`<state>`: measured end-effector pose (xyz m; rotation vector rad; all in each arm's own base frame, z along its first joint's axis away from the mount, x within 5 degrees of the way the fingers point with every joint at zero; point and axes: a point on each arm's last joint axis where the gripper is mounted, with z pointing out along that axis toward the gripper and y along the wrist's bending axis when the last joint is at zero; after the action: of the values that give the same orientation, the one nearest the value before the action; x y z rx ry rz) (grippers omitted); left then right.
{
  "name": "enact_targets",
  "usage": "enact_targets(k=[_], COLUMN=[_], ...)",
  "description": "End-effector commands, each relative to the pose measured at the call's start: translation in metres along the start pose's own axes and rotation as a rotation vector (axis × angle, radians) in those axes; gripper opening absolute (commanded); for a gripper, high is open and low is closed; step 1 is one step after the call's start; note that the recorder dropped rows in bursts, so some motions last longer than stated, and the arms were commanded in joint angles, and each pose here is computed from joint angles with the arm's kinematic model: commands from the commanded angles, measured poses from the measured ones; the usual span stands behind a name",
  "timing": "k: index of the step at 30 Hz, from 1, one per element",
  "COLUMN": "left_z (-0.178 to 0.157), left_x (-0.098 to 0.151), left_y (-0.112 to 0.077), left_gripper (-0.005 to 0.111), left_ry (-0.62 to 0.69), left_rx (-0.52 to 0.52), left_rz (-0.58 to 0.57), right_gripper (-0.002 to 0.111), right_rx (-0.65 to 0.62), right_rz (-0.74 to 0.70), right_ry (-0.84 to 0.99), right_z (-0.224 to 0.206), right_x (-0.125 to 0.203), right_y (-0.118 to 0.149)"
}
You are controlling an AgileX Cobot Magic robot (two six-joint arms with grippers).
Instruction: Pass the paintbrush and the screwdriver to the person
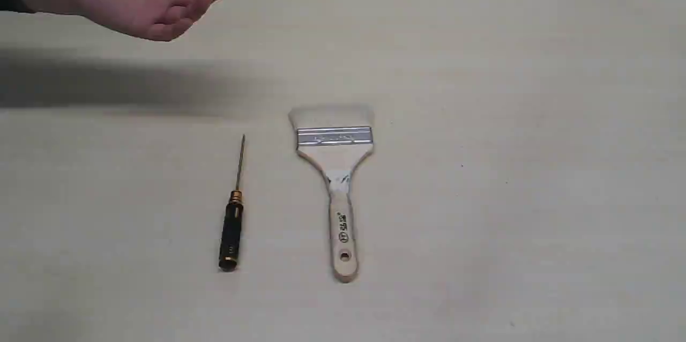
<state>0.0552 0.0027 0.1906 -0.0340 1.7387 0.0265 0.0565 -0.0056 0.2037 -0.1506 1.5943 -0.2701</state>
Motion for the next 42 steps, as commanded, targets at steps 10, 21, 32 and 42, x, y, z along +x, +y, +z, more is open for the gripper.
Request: enact_targets(k=[10, 21, 32, 42], left_z=[0.0, 0.0, 0.0, 0.0], left_x=[0.0, 0.0, 0.0, 0.0], left_y=[-0.001, -0.001, -0.001, -0.001], left_gripper=[0.0, 0.0, 0.0, 0.0], left_ry=[-0.007, -0.007, -0.007, -0.006], left_rx=[0.009, 0.009, 0.009, 0.01], left_rz=[-0.003, -0.003, -0.003, -0.005], right_gripper=[0.004, 0.004, 0.004, 0.004], right_rx=[0.013, -0.027, -0.034, -0.401], right_rz=[-0.112, 0.208, 0.528, 0.332], right_ry=[-0.143, -0.432, -0.667, -0.428], right_z=[-0.001, -0.009, -0.019, -0.014], right_x=[-0.012, -0.038, -0.054, -0.045], right_y=[0.0, -0.001, -0.012, 0.027])
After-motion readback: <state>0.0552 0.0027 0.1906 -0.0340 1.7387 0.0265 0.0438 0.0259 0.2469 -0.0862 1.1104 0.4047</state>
